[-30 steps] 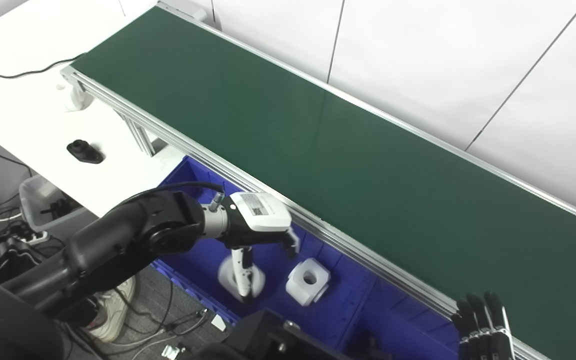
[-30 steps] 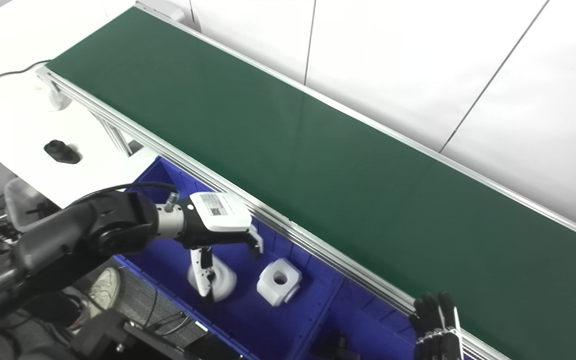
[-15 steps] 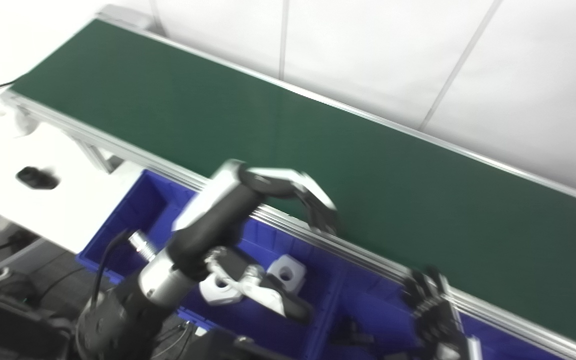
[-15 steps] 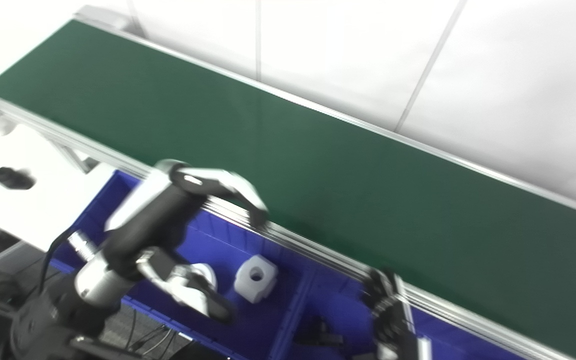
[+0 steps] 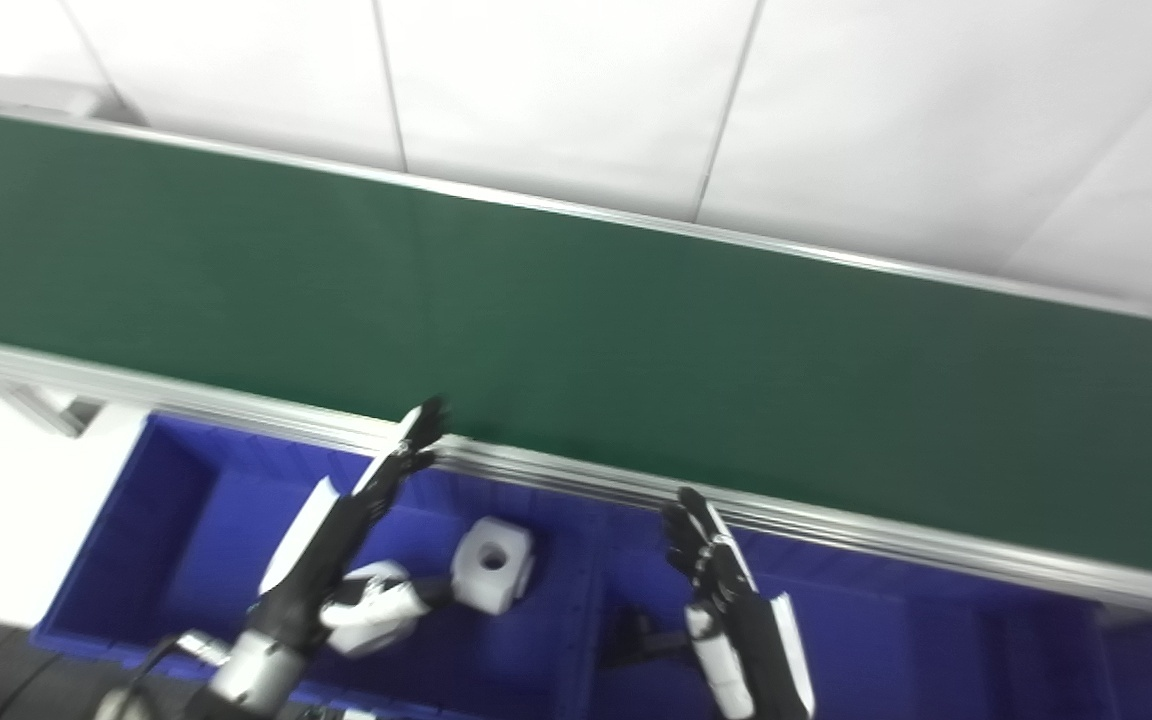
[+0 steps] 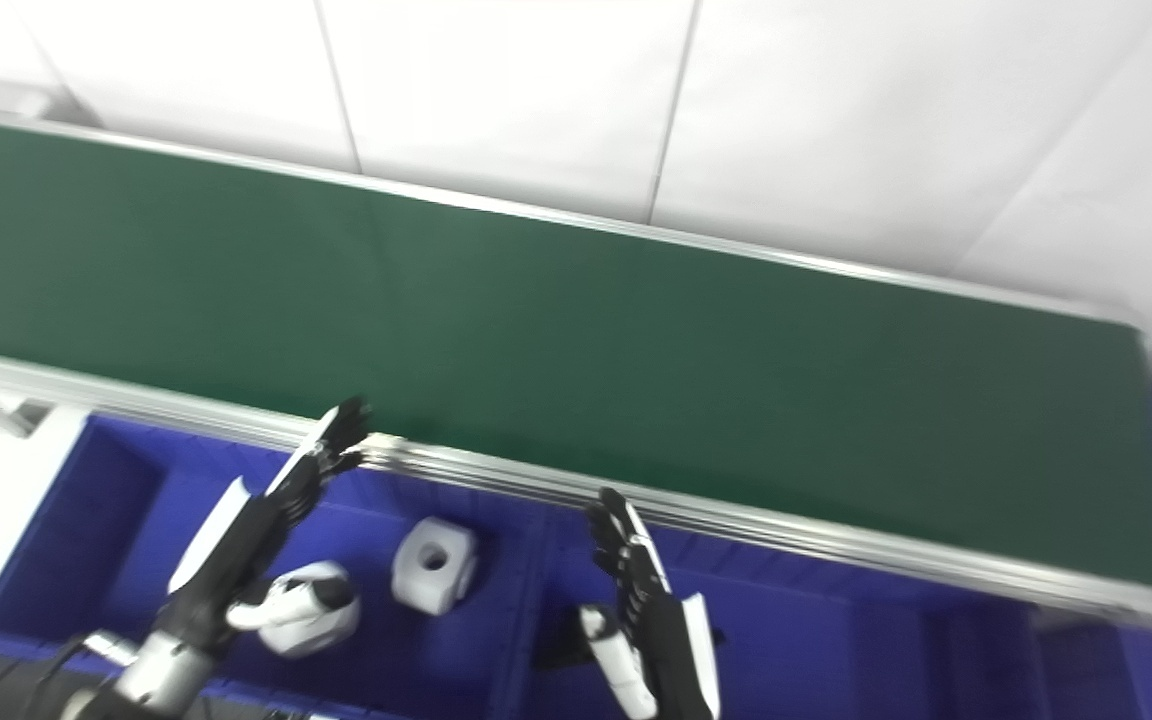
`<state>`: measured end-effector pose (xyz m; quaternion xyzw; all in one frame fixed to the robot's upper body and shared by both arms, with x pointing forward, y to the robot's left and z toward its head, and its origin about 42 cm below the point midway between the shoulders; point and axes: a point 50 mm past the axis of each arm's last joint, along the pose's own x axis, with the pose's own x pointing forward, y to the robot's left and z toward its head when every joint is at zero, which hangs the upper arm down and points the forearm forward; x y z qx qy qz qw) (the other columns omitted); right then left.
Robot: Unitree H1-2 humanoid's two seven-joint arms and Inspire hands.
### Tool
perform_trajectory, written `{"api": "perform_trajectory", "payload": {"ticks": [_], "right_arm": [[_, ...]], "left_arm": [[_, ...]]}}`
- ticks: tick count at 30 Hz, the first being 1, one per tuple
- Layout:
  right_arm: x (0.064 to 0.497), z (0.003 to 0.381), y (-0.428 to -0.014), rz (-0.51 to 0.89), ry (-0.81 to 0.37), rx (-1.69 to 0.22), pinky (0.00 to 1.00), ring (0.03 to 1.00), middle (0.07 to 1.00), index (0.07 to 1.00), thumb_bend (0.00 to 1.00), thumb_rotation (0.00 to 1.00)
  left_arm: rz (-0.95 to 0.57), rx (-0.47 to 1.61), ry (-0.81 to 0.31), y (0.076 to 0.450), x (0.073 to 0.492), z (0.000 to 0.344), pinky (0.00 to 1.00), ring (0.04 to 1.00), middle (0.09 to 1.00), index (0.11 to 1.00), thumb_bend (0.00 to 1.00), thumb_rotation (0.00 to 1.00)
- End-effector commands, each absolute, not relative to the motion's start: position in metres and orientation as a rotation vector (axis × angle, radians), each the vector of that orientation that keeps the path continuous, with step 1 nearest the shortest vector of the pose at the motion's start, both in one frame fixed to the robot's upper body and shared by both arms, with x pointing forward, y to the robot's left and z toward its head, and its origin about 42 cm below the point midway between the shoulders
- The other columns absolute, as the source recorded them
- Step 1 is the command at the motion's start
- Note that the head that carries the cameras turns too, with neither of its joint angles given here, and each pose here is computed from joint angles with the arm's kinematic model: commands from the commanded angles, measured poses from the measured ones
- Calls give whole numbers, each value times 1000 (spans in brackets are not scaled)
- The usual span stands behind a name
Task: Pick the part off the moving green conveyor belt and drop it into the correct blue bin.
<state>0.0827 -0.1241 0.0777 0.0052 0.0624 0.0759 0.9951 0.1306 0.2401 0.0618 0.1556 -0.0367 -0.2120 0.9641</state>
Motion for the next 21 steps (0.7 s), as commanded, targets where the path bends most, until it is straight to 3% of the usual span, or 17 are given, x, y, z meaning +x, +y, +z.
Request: {"api": "perform_trajectory", "payload": {"ticks": [1, 10, 21], "right_arm": [[97, 102, -64, 152, 27, 166, 963, 943, 923, 958, 793, 903], [100, 101, -66, 132, 30, 158, 984, 948, 922, 959, 815, 909], [95, 104, -78, 119, 32, 127, 960, 936, 920, 957, 798, 933]], "left_arm": [[-472, 313, -135, 239, 135, 69, 981, 999, 1000, 1000, 703, 690], [-514, 284, -140, 230, 140, 73, 985, 1000, 1000, 1000, 726, 647], [-405, 208, -188, 222, 141, 81, 997, 1000, 1000, 1000, 752, 749]]}}
